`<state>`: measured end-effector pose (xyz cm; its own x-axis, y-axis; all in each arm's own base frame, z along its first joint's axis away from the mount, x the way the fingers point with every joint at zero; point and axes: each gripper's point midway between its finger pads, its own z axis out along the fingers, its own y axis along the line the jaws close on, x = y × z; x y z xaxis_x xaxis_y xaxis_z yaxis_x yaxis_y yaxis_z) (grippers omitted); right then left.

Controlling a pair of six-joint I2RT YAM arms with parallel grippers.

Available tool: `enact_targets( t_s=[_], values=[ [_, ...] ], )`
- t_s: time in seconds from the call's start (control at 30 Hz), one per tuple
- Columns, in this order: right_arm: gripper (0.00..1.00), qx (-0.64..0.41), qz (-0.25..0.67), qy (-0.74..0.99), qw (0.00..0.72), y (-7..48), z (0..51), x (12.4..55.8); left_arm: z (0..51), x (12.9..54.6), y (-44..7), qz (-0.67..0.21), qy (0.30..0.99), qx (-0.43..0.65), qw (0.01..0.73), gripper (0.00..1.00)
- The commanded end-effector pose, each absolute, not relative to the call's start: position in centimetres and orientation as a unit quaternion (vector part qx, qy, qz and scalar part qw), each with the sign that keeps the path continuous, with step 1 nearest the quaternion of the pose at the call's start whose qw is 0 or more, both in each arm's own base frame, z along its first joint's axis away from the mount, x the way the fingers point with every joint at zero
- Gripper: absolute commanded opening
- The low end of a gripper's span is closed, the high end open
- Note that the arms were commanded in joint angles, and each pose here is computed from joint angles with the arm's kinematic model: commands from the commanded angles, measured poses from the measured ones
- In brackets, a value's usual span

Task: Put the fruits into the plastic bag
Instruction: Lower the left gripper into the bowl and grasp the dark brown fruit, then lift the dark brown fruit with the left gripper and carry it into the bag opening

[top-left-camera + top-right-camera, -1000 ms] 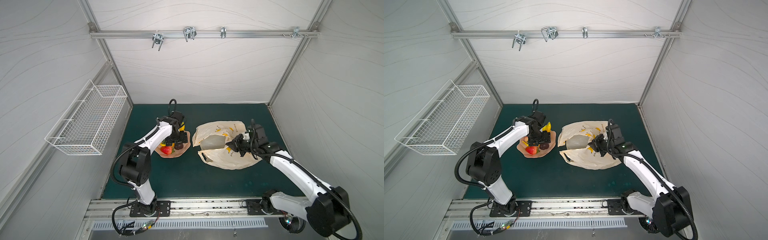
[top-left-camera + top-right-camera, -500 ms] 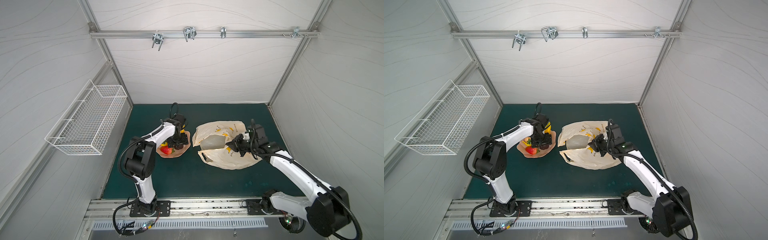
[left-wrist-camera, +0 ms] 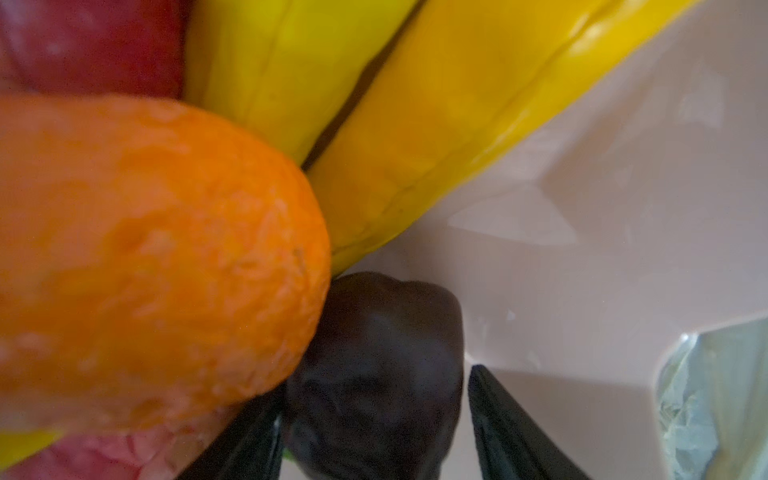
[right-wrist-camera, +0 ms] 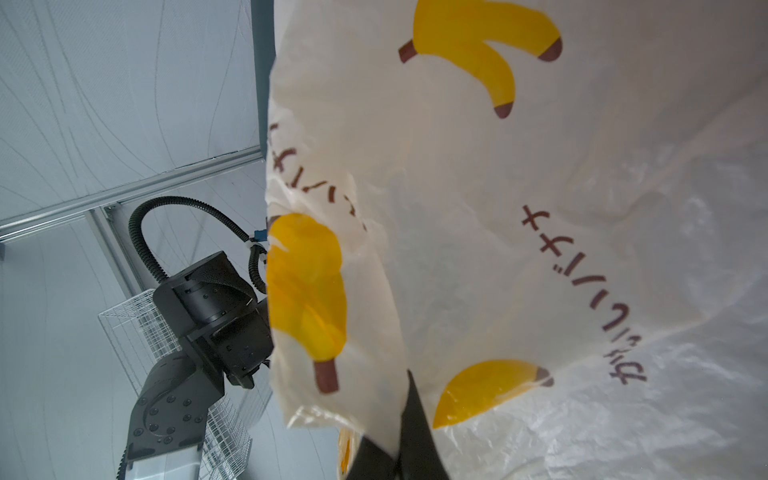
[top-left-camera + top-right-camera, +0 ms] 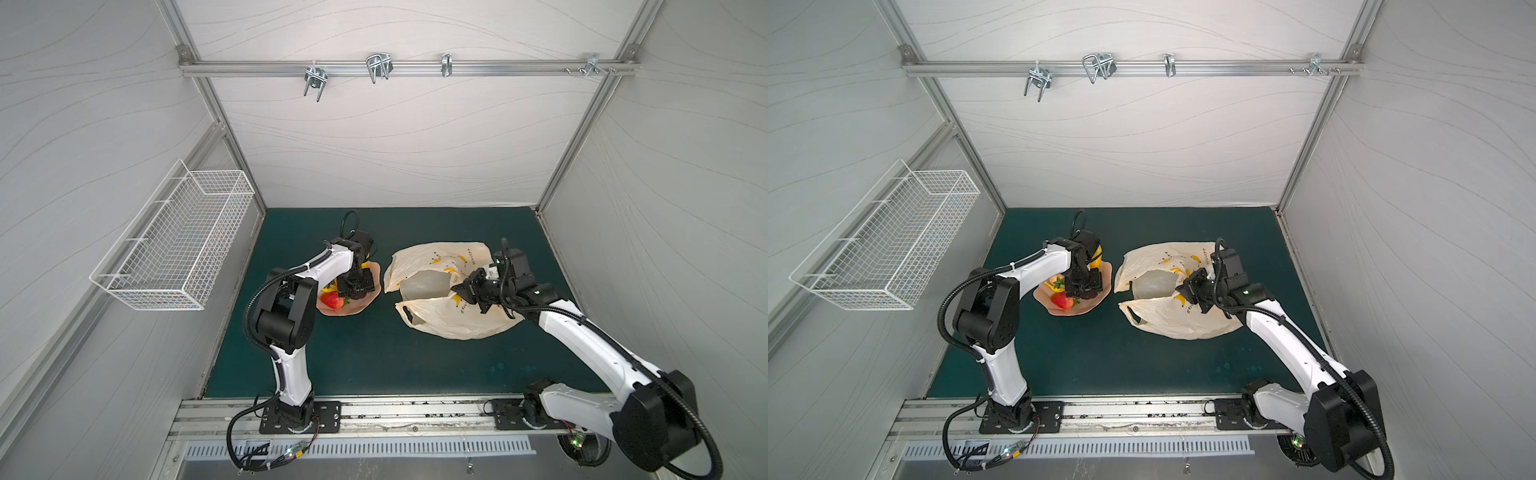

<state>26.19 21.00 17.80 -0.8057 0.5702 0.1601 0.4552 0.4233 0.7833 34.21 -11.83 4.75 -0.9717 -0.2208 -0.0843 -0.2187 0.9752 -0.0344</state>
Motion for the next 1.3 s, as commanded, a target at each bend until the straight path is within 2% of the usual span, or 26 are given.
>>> enact_targets(
  t_s=[0.0, 0.33, 0.8, 1.07, 1.17, 1.27],
  values=[
    [0.00, 0.306, 0.448, 0.837, 0.069, 21.1, 18.6, 26.7, 5.1, 35.3, -11.7, -0.009, 0.992, -0.111, 0.058, 0.60],
    [0.00, 0.303, 0.450, 0.837, 0.070, 21.2, 18.8, 26.9, 6.9, 34.9, -11.7, -0.018, 0.992, -0.102, 0.071, 0.45],
    [0.00, 0.303, 0.450, 0.837, 0.073, 21.2, 18.9, 27.0, 13.6, 35.3, -12.6, -0.069, 0.984, -0.094, 0.133, 0.39],
    [0.00, 0.306, 0.447, 0.837, 0.073, 21.1, 18.7, 27.0, 14.4, 35.2, -13.5, -0.101, 0.981, -0.091, 0.138, 0.37],
    [0.00, 0.307, 0.447, 0.837, 0.073, 21.1, 18.7, 27.0, 14.7, 34.9, -14.4, -0.132, 0.978, -0.087, 0.140, 0.36],
    [0.00, 0.307, 0.447, 0.837, 0.074, 21.1, 18.7, 27.1, 15.4, 34.6, -16.7, -0.205, 0.966, -0.068, 0.143, 0.36]
  ],
)
